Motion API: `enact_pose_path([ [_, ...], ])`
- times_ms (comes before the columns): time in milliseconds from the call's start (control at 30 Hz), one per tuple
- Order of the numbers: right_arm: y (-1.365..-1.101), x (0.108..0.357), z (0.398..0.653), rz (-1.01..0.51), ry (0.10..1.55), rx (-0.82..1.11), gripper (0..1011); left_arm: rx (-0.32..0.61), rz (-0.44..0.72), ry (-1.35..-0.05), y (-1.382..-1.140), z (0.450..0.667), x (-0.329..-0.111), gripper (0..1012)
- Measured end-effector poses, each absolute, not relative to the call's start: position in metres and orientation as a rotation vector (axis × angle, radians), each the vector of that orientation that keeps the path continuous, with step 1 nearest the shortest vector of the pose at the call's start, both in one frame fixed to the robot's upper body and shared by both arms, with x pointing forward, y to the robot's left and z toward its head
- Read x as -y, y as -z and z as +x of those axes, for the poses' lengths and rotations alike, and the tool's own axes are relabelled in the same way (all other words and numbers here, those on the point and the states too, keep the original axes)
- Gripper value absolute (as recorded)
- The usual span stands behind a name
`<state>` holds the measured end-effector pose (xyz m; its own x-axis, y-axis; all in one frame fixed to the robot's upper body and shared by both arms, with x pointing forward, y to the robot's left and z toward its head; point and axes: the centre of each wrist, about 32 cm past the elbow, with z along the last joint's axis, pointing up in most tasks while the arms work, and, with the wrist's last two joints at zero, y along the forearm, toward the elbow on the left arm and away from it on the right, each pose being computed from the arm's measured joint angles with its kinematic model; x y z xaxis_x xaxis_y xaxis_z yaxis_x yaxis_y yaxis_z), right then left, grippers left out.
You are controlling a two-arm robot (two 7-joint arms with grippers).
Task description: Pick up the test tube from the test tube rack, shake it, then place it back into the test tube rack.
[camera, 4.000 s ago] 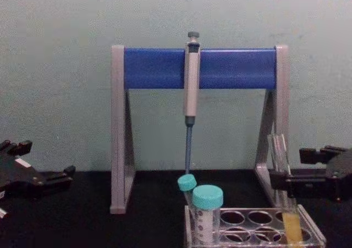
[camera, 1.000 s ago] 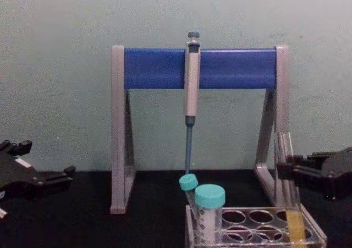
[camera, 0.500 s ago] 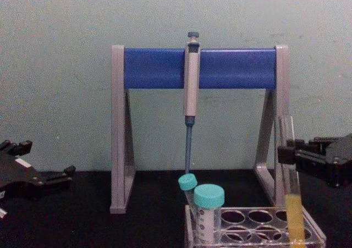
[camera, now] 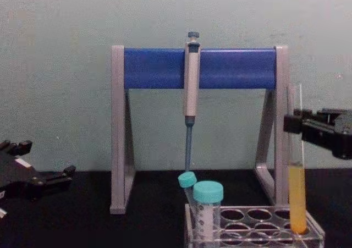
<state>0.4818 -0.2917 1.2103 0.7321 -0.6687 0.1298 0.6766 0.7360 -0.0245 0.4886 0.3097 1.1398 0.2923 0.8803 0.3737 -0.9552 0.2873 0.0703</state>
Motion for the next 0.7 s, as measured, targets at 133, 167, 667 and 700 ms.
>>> enact_pose_path([
  [133, -1.2122, 0.2921, 0.4817, -0.047, 0.751, 0.13, 237, 0.285, 0.304, -1.248, -1.1398, 0.4886, -0.3097, 1001],
  [167, -1.2126, 0.2921, 0.4818, -0.043, 0.753, 0.133, 237, 0.285, 0.304, -1.248, -1.1398, 0.4886, -0.3097, 1001],
  [667, -1.2168, 0.2908, 0.4857, 0.019, 0.798, 0.157, 237, 0.285, 0.304, -1.248, -1.1398, 0.4886, -0.3097, 1001],
  [700, -1.2173, 0.2906, 0.4866, 0.023, 0.8, 0.159, 237, 0.285, 0.304, -1.248, -1.1398, 0.4886, -0.3097, 1001],
])
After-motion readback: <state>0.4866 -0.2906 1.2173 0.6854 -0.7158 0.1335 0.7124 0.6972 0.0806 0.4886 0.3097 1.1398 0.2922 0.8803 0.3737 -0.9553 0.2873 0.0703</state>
